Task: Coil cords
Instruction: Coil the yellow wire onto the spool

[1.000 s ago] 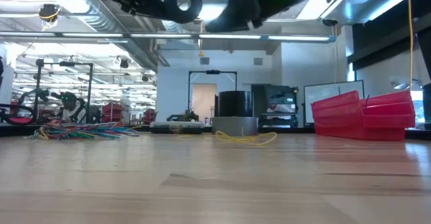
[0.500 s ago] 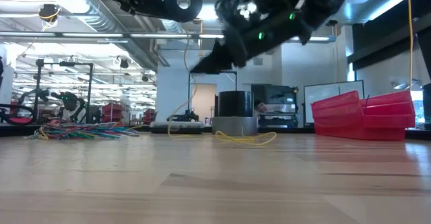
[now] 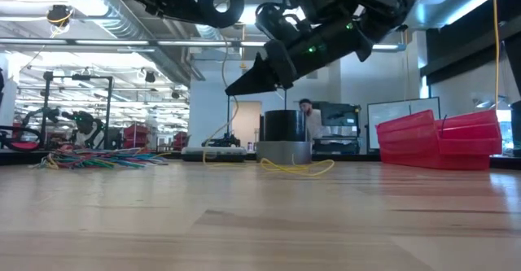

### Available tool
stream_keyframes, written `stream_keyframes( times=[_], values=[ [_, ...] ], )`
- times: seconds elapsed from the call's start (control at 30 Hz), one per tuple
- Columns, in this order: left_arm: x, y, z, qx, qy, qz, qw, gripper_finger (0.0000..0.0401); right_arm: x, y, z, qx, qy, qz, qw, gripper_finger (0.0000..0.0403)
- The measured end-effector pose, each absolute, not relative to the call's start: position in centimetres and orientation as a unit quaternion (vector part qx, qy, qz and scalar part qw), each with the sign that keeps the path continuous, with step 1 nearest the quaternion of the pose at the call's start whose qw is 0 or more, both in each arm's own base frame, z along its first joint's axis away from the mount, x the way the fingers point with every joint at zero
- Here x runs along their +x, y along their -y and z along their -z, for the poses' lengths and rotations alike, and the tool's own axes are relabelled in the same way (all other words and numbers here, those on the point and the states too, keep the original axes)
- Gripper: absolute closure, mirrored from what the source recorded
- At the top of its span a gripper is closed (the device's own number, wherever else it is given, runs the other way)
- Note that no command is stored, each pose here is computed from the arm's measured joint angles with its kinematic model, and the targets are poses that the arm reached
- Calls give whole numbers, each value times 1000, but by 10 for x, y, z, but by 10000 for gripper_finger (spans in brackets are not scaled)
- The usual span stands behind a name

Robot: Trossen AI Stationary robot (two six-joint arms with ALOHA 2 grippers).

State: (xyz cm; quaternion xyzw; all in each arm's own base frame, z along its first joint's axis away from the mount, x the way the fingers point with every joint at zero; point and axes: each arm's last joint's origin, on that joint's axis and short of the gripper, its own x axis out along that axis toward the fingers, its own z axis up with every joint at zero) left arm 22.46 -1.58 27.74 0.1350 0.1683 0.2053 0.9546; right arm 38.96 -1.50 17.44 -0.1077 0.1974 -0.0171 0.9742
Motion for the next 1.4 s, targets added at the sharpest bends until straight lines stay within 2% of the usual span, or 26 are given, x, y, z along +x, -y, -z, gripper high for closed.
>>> stream_keyframes(
  times=[0.03,0.1,0.27,0.57,0.87,1.2,1.4],
  values=[
    [225,16,-277,135,-168,-205,955,401,390,15,-174,-114,-199,21,973,375],
    [225,16,-277,136,-169,-205,954,401,389,16,-174,-134,-202,31,970,392],
    [225,16,-276,138,-172,-205,954,401,384,19,-179,-156,-228,89,957,389],
    [220,15,-268,173,-223,-198,939,401,357,11,-230,-168,-232,154,946,399],
    [215,0,-257,180,-287,-220,915,401,349,-17,-254,-157,-176,138,962,399],
    [236,-13,-239,184,-314,-241,899,401,355,-19,-264,-81,-103,115,985,398],
    [247,-13,-231,226,-323,-228,890,401,355,-16,-264,-54,-98,123,986,398]
  ],
)
